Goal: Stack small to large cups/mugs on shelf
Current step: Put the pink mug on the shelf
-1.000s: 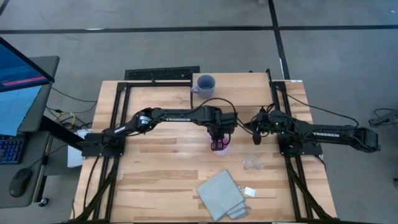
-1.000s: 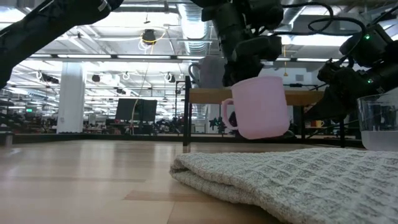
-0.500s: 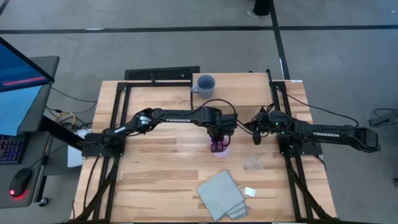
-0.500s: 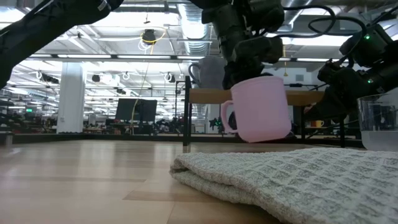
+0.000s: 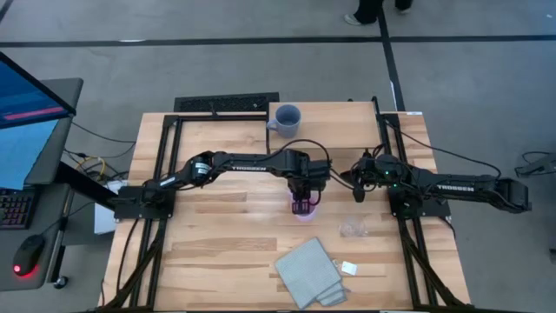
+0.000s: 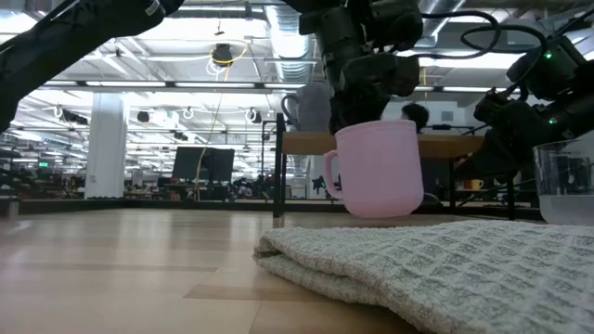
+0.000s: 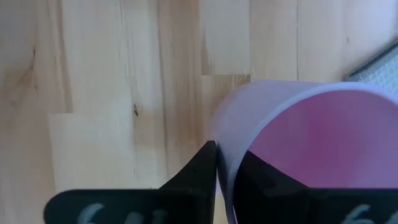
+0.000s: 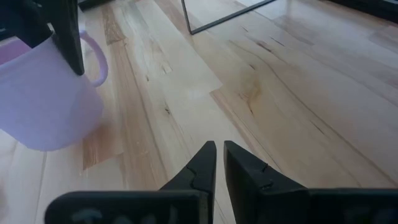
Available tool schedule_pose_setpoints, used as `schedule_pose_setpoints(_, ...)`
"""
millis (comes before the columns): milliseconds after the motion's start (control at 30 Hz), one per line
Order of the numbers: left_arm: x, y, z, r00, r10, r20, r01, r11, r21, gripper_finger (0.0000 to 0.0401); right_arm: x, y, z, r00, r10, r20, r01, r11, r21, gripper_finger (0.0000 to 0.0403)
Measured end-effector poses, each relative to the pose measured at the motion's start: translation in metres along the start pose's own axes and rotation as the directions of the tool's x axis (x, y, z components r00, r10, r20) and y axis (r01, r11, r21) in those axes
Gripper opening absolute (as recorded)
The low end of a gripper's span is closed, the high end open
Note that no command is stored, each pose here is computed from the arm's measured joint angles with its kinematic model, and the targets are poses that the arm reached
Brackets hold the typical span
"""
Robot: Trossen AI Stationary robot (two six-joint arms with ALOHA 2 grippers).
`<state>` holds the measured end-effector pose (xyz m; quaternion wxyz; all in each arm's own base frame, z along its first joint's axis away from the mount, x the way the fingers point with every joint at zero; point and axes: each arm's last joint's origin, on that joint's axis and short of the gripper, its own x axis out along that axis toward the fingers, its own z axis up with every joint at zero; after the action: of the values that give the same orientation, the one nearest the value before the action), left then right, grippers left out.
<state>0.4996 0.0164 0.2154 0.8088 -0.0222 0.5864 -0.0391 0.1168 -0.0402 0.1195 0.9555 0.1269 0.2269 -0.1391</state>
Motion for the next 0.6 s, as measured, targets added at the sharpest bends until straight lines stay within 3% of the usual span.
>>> schedule_pose_setpoints(167,0.022,-0.004,-0.004,0.998,-0.037,-0.058,0.036,0.999,-0.006,0.0005,0.0,0.0,0.0,1.0,0.0,-0.002,0.0,1.0,0.001,0.0056)
schedule_pose_setpoints(600,0.021,-0.011,0.0,0.999,-0.03,-0.036,0.03,1.0,-0.007,0.0004,0.0,0.0,-0.002,1.0,-0.002,-0.017,0.002,1.0,0.002,0.0056)
